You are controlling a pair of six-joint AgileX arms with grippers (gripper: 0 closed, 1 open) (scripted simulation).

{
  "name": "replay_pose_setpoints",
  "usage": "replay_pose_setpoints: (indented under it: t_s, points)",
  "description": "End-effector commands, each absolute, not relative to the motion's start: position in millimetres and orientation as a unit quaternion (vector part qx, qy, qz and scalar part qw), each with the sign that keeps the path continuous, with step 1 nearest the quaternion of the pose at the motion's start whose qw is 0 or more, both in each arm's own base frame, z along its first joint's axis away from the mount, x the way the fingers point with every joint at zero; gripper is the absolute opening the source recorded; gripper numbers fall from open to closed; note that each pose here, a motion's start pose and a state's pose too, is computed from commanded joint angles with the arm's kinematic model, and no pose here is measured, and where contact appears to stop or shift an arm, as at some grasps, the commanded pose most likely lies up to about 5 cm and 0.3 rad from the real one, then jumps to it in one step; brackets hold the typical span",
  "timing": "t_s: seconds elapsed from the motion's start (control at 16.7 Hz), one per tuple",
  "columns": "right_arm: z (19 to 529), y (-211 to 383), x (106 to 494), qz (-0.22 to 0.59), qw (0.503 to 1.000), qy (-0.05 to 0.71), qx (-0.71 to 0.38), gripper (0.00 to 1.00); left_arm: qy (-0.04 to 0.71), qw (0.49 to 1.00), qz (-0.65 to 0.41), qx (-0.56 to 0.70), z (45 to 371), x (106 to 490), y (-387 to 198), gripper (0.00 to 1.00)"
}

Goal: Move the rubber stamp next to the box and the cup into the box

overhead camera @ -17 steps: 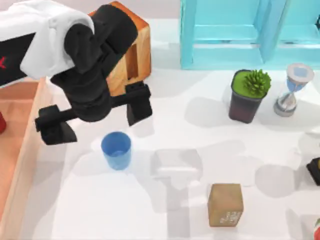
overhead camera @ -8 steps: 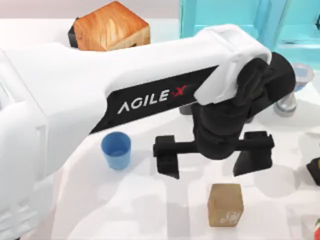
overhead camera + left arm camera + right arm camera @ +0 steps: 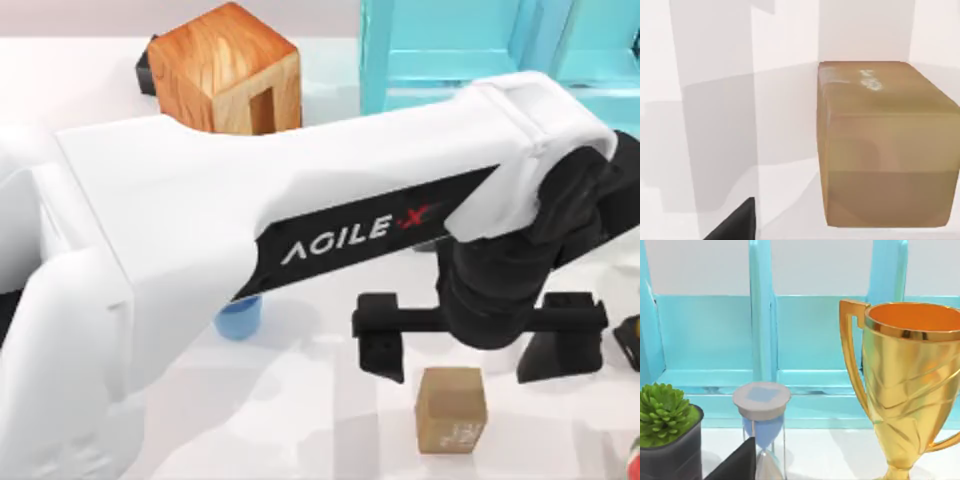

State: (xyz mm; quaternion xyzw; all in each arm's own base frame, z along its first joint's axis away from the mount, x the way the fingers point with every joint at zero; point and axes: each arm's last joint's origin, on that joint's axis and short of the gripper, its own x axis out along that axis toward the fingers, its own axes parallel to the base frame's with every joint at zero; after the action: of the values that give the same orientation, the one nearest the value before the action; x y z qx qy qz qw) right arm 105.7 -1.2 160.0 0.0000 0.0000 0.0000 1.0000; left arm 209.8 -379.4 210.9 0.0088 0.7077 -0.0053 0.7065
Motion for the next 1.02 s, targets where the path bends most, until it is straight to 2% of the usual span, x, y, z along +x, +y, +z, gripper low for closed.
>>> replay_pose_setpoints:
  t_s: [0.18, 0.66, 0.96, 1.02]
  points:
    - [160.0, -1.2, 105.7, 0.000, 1.000, 0.000, 0.000, 1.00, 0.708, 0.707, -0.005, 0.009, 205.7, 209.8, -380.0, 1.00]
    - [160.0, -1.2, 105.7, 0.000, 1.000, 0.000, 0.000, 1.00, 0.708, 0.707, -0.006, 0.009, 134.2, 209.1, -380.2, 1.00]
    - [160.0, -1.2, 105.7, 0.000, 1.000, 0.000, 0.000, 1.00, 0.708, 0.706, -0.005, 0.009, 130.9, 209.7, -379.1, 1.00]
    - [160.0, -1.2, 105.7, 0.000, 1.000, 0.000, 0.000, 1.00, 0.708, 0.706, -0.005, 0.009, 130.9, 209.7, -379.1, 0.92]
